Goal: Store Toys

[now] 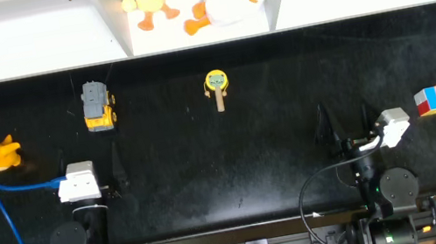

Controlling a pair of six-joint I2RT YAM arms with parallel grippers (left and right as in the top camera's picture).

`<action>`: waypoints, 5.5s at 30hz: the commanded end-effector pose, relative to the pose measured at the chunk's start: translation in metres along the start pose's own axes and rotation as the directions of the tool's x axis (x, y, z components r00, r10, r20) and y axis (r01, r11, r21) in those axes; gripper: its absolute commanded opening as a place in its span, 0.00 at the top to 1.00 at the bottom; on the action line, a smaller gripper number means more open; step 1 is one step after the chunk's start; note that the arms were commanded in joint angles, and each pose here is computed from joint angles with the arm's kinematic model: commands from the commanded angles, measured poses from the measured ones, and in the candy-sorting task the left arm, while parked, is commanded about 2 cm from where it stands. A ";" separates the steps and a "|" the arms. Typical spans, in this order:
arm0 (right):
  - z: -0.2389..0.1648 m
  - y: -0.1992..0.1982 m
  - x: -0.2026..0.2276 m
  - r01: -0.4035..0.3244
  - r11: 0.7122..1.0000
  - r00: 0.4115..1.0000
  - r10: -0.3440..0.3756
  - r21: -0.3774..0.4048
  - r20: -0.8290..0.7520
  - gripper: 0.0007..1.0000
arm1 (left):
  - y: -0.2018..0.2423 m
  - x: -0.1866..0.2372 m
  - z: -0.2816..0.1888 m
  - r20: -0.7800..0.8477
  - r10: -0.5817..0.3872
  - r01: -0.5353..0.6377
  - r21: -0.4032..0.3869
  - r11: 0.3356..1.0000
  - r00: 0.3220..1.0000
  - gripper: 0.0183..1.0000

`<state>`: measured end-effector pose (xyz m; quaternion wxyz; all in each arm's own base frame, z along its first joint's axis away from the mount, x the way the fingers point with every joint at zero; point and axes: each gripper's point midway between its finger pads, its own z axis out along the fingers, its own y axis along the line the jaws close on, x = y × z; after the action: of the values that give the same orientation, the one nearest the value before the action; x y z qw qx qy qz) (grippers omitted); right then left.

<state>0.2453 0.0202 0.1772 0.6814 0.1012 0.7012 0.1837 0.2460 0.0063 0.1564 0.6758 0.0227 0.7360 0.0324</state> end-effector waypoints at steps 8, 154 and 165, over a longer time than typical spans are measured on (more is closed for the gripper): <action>0.000 -0.001 0.004 -0.001 1.000 1.000 0.001 -0.002 -0.002 0.00 | 0.000 0.000 0.000 0.005 -0.009 0.009 -0.001 1.000 1.000 0.00; 0.000 -0.001 0.004 -0.001 1.000 1.000 0.001 -0.002 -0.002 0.00 | 0.227 0.012 0.024 -0.734 -0.261 0.021 -0.319 0.947 0.627 0.00; 0.000 -0.001 0.004 -0.001 1.000 1.000 0.001 -0.002 -0.002 0.00 | 0.237 0.055 0.057 -0.743 -0.258 0.086 -0.263 0.961 0.617 0.00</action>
<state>0.2453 0.0202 0.1771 0.6813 0.1011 0.7013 0.1836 0.2880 0.2503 0.1194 0.2825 -0.1504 0.9450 0.0675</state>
